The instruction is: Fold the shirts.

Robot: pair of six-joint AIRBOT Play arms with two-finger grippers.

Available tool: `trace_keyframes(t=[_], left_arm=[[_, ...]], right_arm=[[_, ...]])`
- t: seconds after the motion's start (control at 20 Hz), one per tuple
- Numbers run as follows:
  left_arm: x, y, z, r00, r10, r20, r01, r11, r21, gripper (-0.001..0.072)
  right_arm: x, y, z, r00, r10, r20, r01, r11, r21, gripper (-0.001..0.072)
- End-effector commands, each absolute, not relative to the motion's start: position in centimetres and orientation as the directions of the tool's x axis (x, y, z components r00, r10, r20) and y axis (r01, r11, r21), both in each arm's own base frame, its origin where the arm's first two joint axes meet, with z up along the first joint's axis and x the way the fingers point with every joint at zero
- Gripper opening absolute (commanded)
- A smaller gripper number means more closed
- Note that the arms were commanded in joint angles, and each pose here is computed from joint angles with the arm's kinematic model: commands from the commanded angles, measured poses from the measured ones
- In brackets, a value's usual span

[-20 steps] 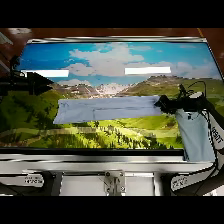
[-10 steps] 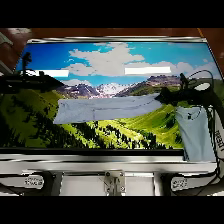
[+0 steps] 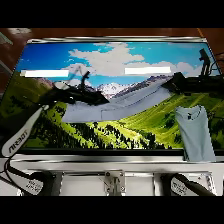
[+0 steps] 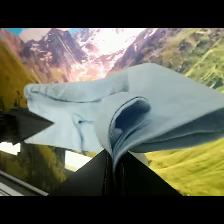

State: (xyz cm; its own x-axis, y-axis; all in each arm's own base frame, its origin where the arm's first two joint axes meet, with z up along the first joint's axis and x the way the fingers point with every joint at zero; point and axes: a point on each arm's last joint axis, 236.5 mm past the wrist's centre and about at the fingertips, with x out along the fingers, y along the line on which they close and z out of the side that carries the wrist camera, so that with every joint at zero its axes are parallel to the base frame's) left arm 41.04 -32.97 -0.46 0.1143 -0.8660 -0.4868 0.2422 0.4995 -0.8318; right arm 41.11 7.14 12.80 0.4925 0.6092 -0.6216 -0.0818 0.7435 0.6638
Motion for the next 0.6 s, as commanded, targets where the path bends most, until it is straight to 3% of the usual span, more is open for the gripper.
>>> trace_keyframes(t=[0.0,0.35,0.55], left_arm=[[39.4,-40.1,-3.5,0.137,-0.874,-0.466,0.169,0.484,-0.859,0.0034],[38.0,-47.0,-4.6,0.202,-0.891,-0.407,0.035,0.422,-0.906,0.0033],[43.6,-41.3,0.6,0.283,-0.905,-0.318,0.138,0.366,-0.92,0.0032]], right_arm=[[38.1,8.3,17.1,0.516,0.619,-0.592,-0.114,0.735,0.669,0.0059],[35.1,9.3,22.6,0.6,0.609,-0.519,-0.155,0.725,0.671,0.0059],[34.4,9.6,22.0,0.572,0.612,-0.546,-0.153,0.733,0.662,0.0059]])
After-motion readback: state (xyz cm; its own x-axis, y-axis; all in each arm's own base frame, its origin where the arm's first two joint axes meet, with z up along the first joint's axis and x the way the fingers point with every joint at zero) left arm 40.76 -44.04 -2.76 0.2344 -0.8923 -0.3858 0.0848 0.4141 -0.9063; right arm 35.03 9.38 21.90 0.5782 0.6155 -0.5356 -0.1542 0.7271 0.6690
